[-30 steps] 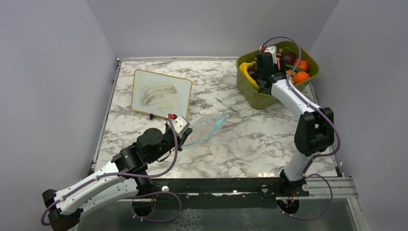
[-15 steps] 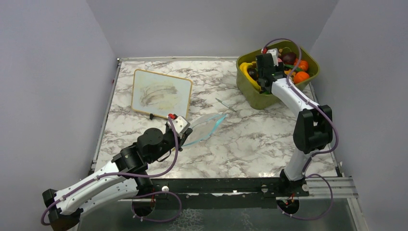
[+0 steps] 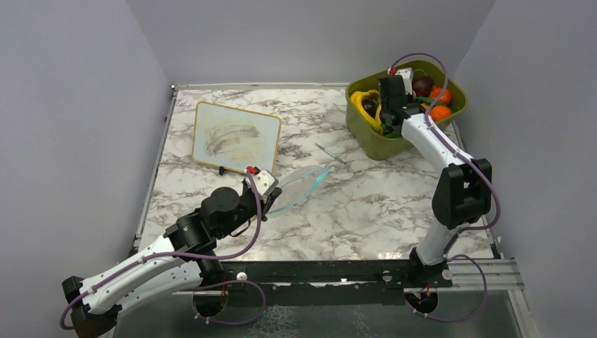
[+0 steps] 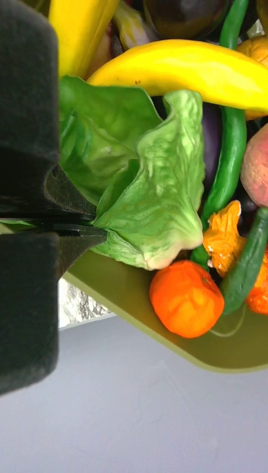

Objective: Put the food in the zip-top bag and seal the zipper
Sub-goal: Pick up the fake vegetable from the bin, then place the fake vegetable in the zipper food storage bag.

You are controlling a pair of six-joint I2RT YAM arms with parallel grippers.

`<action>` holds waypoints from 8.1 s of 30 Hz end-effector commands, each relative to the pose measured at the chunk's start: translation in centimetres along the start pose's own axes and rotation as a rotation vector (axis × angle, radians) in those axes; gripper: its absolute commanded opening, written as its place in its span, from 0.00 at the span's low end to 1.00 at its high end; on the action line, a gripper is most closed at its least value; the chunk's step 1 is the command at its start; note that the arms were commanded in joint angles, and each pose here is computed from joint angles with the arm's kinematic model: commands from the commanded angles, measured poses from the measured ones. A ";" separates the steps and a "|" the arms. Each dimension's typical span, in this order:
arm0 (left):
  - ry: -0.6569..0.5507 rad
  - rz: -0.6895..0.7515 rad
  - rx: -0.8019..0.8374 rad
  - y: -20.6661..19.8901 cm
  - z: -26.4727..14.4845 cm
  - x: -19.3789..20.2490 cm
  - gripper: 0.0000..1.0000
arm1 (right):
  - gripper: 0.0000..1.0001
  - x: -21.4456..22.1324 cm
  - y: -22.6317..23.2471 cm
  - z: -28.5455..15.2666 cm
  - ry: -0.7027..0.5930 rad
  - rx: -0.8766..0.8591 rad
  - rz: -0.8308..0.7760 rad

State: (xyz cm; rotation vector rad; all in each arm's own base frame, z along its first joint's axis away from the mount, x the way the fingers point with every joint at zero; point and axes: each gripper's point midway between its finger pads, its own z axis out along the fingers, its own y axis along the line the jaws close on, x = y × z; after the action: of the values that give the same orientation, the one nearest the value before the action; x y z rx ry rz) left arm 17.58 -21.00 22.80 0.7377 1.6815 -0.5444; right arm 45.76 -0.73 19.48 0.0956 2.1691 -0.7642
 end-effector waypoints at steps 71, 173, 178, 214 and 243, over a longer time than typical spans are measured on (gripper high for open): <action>-0.160 -0.467 0.093 -3.1 1.7 -4.1 0.00 | 0.01 8.0 4.7 -35.8 -0.110 -1.769 0.490; -0.363 -0.646 0.399 -7.9 3.5 -8.3 0.00 | 0.01 10.4 8.1 -31.7 0.139 -1.746 0.947; -0.369 -0.653 0.418 -8.2 3.6 -8.5 0.00 | 0.01 11.3 9.3 -30.7 0.181 -1.703 0.899; -0.409 -0.799 0.561 -10.2 4.6 -12.5 0.00 | 0.01 8.1 9.9 -30.5 0.036 -1.694 0.896; -0.397 -0.765 0.587 -10.9 5.0 -12.1 0.00 | 0.01 8.5 13.6 -28.9 0.065 -1.521 0.856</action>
State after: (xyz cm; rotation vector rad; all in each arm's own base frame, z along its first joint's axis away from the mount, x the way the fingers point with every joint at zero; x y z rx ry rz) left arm 15.72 -34.35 30.00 0.2749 1.4959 -1.6024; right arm 23.30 24.31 19.51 0.2311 1.9626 1.4368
